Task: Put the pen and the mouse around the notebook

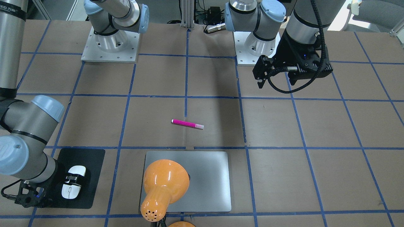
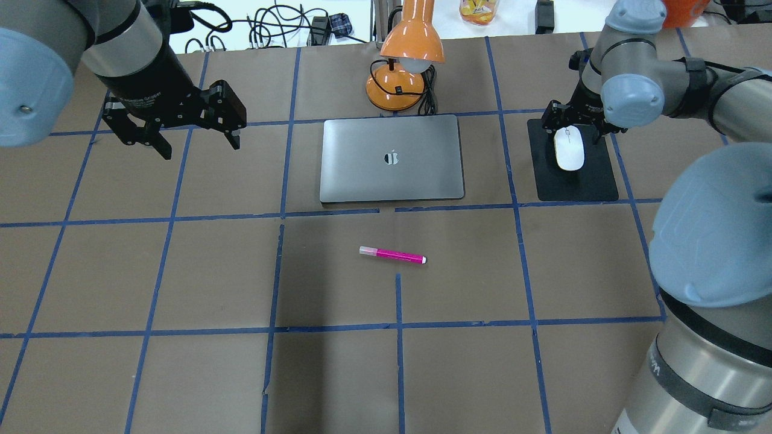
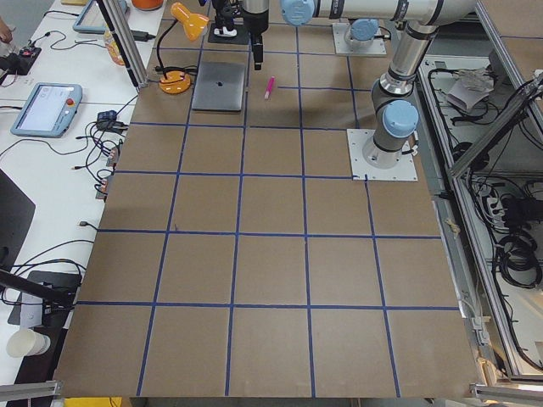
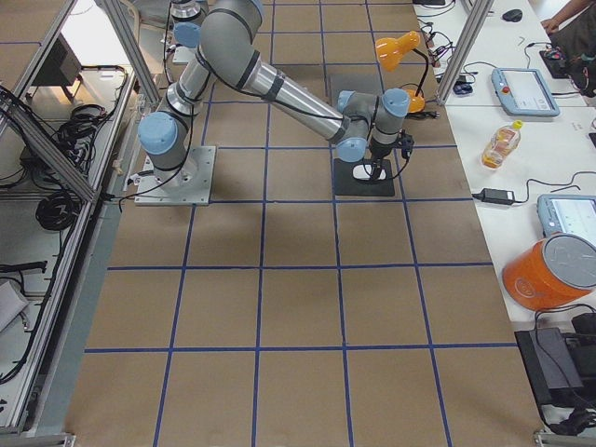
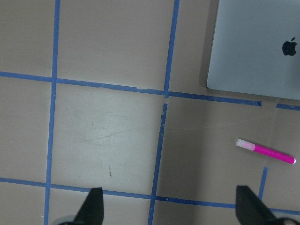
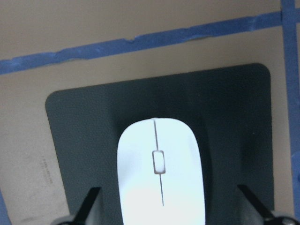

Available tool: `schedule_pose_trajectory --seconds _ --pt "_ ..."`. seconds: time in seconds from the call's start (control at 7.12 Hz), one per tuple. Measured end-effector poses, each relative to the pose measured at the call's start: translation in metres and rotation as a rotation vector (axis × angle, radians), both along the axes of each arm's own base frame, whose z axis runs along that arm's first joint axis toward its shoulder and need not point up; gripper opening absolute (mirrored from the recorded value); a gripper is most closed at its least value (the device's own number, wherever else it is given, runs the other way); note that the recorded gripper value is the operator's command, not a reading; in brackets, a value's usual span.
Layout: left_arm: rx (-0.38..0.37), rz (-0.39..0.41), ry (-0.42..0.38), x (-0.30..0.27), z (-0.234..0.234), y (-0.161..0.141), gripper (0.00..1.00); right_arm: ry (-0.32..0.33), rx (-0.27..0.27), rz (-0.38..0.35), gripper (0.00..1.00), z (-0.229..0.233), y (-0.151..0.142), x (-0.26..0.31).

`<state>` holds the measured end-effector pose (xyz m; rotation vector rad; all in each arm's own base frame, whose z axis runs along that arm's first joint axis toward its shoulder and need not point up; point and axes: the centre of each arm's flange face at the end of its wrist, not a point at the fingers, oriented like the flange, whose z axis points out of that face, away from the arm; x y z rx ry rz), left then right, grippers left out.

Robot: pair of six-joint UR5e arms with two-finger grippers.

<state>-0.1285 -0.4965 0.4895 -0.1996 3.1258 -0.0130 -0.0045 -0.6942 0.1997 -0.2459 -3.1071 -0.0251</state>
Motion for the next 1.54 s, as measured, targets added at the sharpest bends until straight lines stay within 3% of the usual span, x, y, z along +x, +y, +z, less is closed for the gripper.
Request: schedule_pose_trajectory --seconds 0.42,0.98,1.26,1.54 --pt "-0.001 -0.003 0.0 -0.001 0.001 0.0 1.0 0.002 -0.007 0.003 1.0 0.083 0.024 0.005" --pt "-0.001 -0.003 0.002 -0.002 0.001 0.0 1.0 -0.001 0.013 0.068 1.0 0.251 0.136 0.072" --pt "-0.001 -0.003 0.002 -0.002 0.001 0.0 1.0 -0.01 0.032 0.087 1.0 0.27 0.187 0.09" --pt "0.0 -0.003 0.002 -0.002 0.001 0.0 1.0 -0.017 0.041 0.062 1.0 0.266 0.211 0.094"
